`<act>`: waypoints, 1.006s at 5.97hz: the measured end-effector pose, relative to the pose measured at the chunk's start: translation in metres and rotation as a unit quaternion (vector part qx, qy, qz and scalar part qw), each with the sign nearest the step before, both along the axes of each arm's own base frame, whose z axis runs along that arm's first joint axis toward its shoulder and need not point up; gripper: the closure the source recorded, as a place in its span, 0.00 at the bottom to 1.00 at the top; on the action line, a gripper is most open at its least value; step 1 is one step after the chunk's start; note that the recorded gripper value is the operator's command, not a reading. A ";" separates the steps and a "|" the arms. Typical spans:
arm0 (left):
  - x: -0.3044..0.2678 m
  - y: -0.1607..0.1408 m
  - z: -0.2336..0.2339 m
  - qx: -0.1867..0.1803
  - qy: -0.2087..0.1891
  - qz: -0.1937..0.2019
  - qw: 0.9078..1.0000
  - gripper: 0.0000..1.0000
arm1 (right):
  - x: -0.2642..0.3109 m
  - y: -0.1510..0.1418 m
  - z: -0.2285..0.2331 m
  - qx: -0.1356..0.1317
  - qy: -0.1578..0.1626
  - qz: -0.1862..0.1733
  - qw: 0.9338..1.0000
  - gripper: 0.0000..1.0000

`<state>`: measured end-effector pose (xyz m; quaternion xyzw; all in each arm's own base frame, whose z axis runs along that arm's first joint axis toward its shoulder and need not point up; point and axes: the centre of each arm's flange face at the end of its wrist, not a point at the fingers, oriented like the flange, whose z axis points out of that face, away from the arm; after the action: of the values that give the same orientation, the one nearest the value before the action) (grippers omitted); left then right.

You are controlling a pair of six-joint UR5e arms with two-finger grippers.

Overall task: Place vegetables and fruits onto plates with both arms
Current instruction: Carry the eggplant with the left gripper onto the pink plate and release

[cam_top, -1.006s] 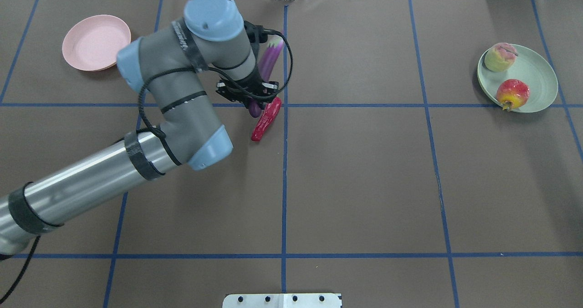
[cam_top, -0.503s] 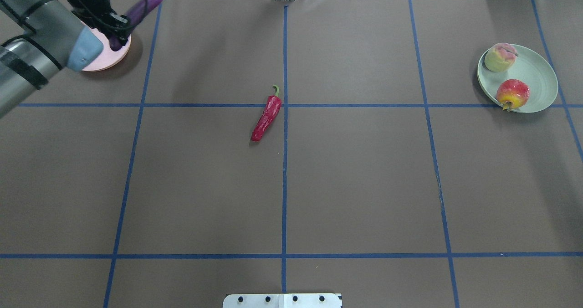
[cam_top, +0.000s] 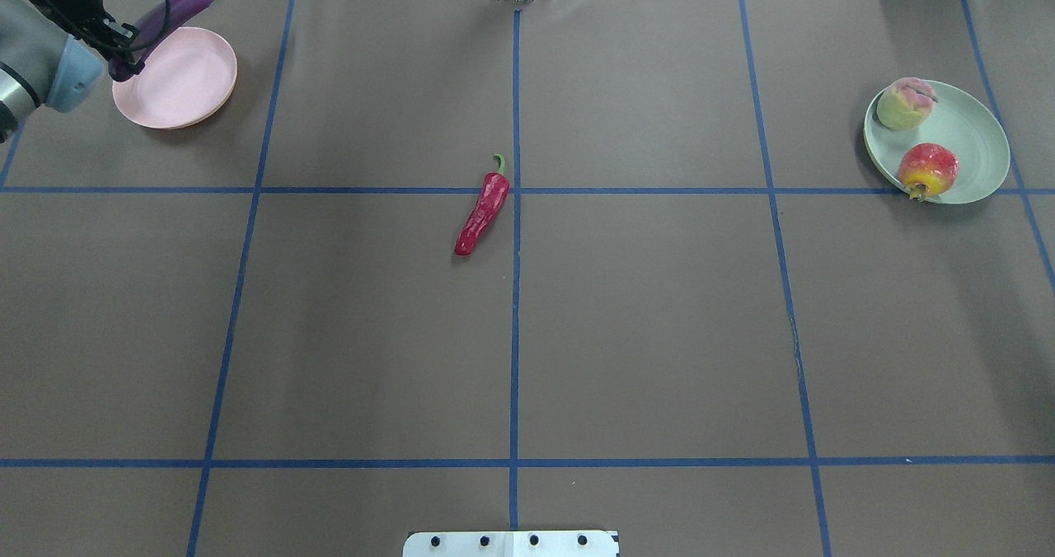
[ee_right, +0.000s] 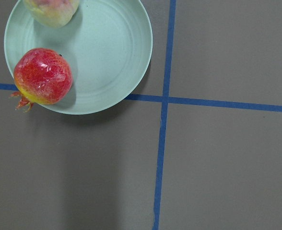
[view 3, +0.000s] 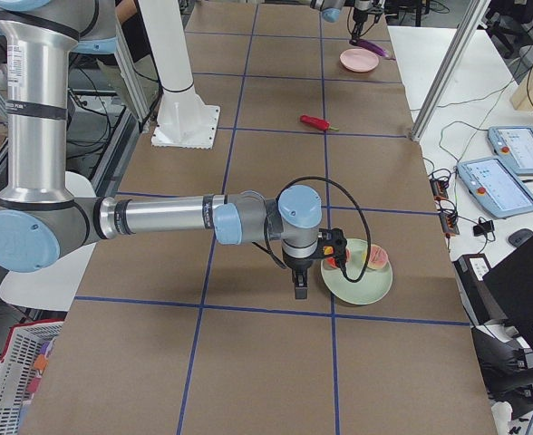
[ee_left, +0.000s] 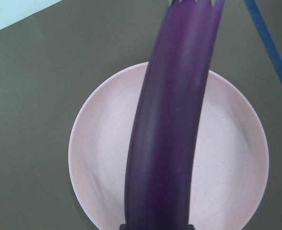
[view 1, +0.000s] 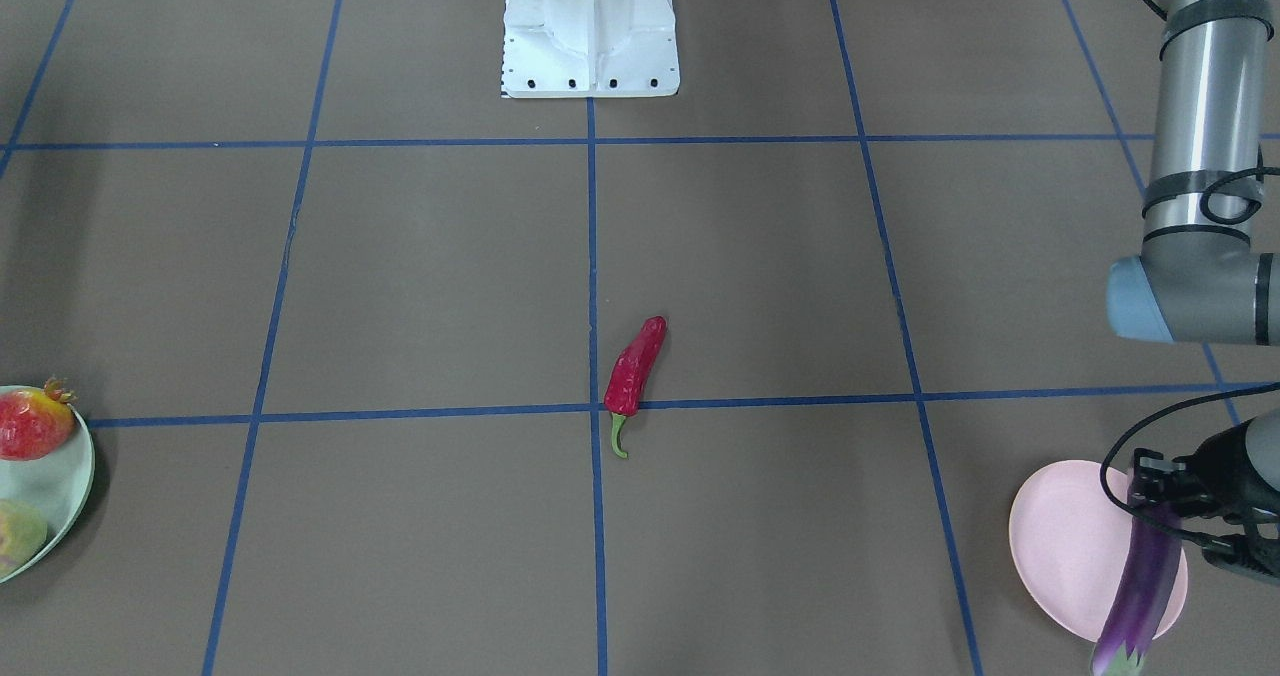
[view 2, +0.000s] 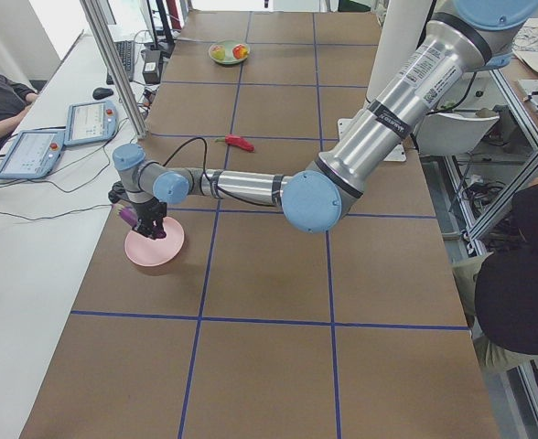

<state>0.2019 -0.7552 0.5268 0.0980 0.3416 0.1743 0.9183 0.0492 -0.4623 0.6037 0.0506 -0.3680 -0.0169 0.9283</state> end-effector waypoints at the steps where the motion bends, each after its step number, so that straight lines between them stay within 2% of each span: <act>1: 0.004 0.012 0.019 0.014 0.005 0.004 1.000 0.01 | 0.000 0.000 0.000 0.000 0.000 0.000 1.000 0.00; 2: 0.007 0.021 0.025 0.031 0.013 0.007 0.999 0.01 | 0.000 0.000 -0.001 0.001 0.000 0.000 1.000 0.00; 3: 0.009 0.023 0.008 0.039 0.028 0.001 0.999 0.01 | 0.000 0.000 -0.002 0.001 0.000 0.000 1.000 0.00; 4: 0.014 0.024 -0.033 0.023 0.061 -0.023 0.998 0.01 | 0.000 0.000 -0.003 0.002 -0.001 0.001 1.000 0.00; 5: 0.032 0.030 -0.084 -0.014 0.100 -0.056 0.993 0.01 | 0.000 0.000 -0.003 0.002 -0.001 0.001 1.000 0.00; 6: 0.086 0.045 -0.142 -0.053 0.131 -0.077 0.987 0.01 | 0.000 -0.001 -0.003 0.003 0.000 0.001 1.000 0.00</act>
<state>0.2877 -0.7097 0.3848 0.0971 0.4595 0.0699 0.8801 0.0488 -0.4632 0.6004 0.0536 -0.3683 -0.0173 0.9280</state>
